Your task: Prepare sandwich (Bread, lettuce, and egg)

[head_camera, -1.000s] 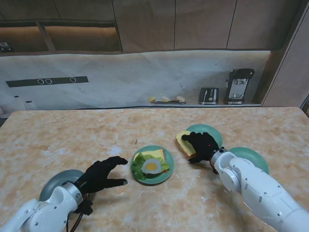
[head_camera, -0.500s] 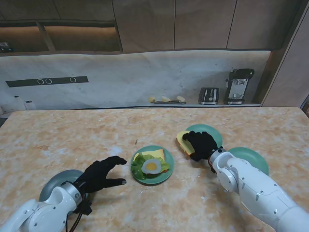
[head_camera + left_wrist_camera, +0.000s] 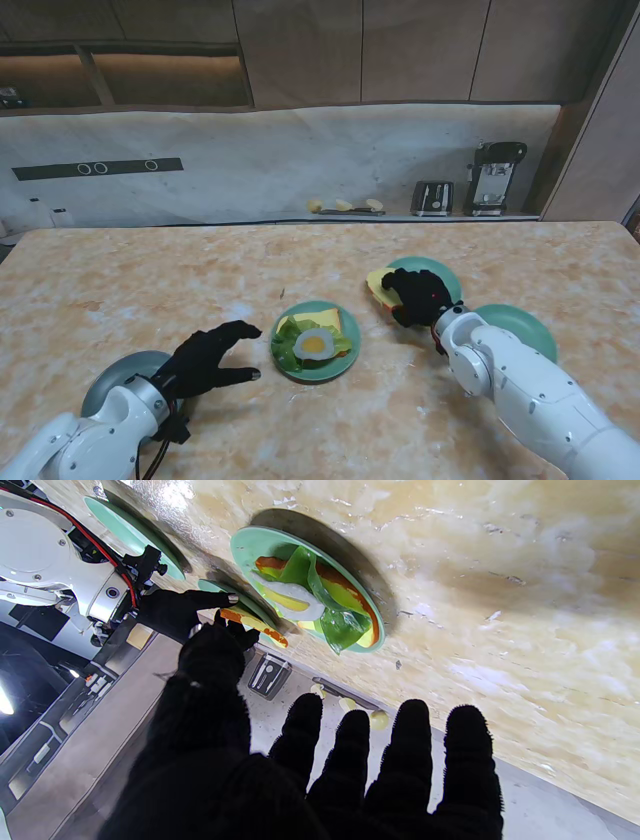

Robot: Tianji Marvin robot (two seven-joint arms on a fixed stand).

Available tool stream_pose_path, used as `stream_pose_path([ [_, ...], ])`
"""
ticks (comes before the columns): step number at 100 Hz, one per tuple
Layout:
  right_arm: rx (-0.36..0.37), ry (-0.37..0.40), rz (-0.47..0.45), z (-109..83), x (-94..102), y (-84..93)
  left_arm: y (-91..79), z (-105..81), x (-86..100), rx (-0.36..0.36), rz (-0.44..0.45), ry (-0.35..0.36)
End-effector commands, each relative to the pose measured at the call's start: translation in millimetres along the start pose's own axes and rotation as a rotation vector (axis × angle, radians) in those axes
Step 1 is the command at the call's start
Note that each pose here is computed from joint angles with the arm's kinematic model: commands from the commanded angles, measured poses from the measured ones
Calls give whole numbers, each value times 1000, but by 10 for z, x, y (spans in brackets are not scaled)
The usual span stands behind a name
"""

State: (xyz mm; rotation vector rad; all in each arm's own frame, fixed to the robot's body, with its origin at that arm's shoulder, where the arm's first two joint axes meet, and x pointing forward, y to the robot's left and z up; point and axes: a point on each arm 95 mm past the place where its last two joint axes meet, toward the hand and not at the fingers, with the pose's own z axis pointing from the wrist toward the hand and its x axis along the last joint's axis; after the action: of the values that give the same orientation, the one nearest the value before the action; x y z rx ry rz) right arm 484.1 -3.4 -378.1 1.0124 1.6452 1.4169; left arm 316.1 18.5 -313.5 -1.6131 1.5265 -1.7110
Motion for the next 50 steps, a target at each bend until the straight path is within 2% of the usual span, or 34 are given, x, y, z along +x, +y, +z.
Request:
stream_pose_path([
  [1, 1, -4, 12, 8, 54, -18, 42, -14, 4, -13, -6, 1],
  [50, -98, -39, 14, 37, -21, 180, 28, -25, -9, 7, -1, -1],
])
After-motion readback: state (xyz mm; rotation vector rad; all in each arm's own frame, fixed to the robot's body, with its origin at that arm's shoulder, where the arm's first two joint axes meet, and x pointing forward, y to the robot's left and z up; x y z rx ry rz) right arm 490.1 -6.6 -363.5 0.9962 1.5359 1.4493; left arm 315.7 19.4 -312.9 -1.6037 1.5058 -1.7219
